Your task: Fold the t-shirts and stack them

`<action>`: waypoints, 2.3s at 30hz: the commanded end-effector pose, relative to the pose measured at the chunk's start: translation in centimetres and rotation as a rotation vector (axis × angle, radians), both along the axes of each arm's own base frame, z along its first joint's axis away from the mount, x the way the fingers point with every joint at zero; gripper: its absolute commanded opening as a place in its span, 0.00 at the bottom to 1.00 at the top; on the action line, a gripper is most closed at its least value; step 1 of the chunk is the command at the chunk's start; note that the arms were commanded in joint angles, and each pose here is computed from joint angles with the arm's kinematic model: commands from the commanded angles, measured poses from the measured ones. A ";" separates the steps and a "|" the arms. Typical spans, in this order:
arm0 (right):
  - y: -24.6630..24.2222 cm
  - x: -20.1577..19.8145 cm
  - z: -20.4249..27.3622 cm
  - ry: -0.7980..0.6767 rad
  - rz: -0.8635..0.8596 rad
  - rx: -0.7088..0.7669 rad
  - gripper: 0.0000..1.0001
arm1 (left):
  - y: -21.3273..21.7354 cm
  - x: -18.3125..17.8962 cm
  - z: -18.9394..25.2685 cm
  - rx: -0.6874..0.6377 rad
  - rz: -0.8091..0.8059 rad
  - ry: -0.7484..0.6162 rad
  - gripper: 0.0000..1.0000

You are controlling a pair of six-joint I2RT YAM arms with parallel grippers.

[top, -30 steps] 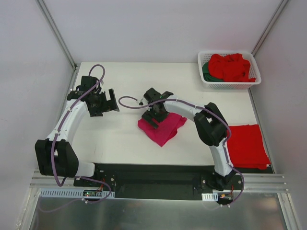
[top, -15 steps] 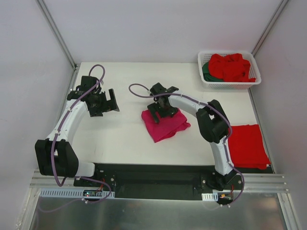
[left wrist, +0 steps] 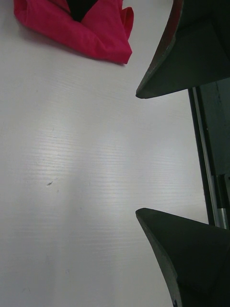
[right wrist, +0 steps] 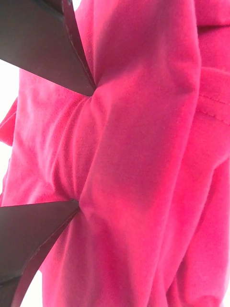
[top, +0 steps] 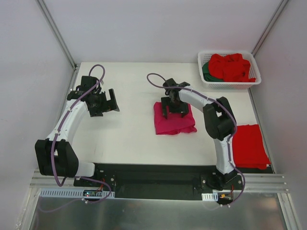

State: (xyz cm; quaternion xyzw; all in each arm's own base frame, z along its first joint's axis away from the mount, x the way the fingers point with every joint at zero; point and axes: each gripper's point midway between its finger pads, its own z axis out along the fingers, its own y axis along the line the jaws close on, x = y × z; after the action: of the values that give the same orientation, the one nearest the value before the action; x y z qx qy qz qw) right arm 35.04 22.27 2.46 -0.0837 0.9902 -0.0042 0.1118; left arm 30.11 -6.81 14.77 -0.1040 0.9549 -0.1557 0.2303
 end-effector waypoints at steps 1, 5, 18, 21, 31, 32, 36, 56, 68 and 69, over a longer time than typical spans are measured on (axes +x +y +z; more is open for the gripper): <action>-1.1 -0.9 -0.8 0.037 -0.144 0.020 0.96 | -0.3 -0.4 0.3 -0.019 -0.001 0.002 0.99; -1.0 -1.1 -0.8 0.045 -0.213 0.064 0.96 | -0.4 -0.4 0.3 -0.024 -0.001 0.003 0.99; -2.7 1.4 10.7 -0.285 -0.061 -0.040 0.96 | -0.9 -0.3 0.7 -0.049 -0.012 -0.004 0.99; -3.8 3.0 12.2 -0.389 0.009 -0.142 0.96 | -1.0 -0.3 0.7 -0.054 -0.016 -0.006 0.99; -5.5 7.0 10.3 -0.497 0.084 -0.340 0.99 | -0.9 -0.6 0.7 -0.052 -0.020 -0.015 0.99; -5.6 7.3 9.7 -0.489 0.083 -0.354 0.99 | -0.9 -0.7 0.6 -0.051 -0.021 -0.012 0.99; -5.6 7.8 8.1 -0.438 0.058 -0.300 0.88 | -0.9 -0.9 0.4 -0.048 -0.021 -0.009 0.99; -5.8 7.2 6.0 -0.383 -0.002 -0.161 0.96 | -1.0 -1.1 -0.1 -0.051 -0.027 0.009 0.99; -3.2 6.1 9.8 -0.491 0.037 -0.082 0.87 | -1.1 -1.1 -0.2 -0.053 -0.032 0.012 0.99; -3.0 5.7 9.5 -0.475 0.048 -0.088 0.73 | -1.2 -1.1 -0.2 -0.053 -0.035 0.011 0.99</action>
State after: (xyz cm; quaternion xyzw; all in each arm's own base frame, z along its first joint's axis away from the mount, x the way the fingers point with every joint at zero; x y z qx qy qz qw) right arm 40.95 17.59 10.27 -0.1080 0.9380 -0.0859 0.3181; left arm 29.24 -7.44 14.14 -0.1001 0.9559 -0.1720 0.2159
